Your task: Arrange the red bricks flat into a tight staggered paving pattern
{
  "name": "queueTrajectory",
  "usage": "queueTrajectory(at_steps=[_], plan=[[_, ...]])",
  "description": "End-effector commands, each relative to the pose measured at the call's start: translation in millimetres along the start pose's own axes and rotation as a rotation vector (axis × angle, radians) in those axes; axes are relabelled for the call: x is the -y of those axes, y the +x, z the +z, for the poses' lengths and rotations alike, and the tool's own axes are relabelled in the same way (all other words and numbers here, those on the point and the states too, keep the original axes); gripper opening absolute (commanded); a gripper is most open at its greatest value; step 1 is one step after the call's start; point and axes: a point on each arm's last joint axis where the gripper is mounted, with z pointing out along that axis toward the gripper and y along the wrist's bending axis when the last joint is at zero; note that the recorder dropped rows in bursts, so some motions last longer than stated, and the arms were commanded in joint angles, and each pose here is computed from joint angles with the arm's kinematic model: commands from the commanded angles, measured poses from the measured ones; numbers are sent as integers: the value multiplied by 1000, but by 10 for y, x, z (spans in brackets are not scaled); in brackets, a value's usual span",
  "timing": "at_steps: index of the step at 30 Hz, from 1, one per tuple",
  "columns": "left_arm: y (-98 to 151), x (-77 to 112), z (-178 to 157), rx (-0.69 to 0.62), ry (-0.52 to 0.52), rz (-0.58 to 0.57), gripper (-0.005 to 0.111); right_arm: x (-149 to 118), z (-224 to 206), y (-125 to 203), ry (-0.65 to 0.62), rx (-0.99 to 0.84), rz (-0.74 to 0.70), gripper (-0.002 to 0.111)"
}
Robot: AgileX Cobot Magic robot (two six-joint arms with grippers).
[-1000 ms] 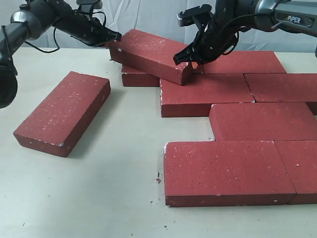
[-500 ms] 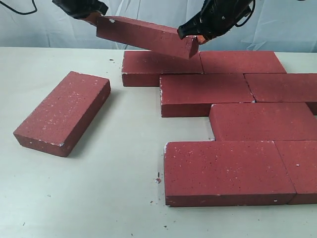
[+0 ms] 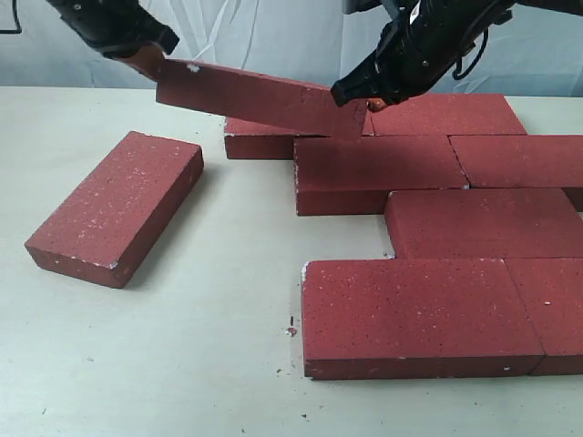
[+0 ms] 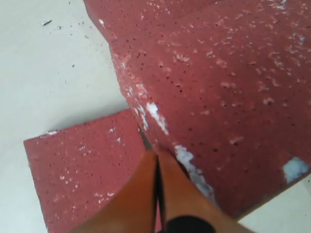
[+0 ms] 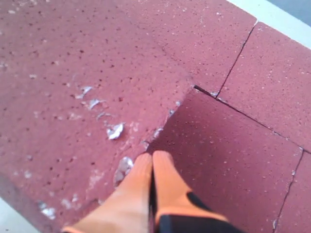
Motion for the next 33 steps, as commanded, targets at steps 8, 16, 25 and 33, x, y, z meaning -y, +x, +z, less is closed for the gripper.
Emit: queueTrajectory(at_steps=[8, 16, 25, 33], plan=[[678, 253, -12, 82, -51, -46, 0, -534, -23, 63, -90, 10, -70, -1], [1168, 329, 131, 82, -81, -106, 0, -719, -40, 217, -117, -5, -101, -1], [1564, 471, 299, 52, 8, -127, 0, -741, 75, 432, -127, -59, -90, -1], [1632, 400, 329, 63, -59, -132, 0, -824, 134, 499, -147, -45, -77, -1]])
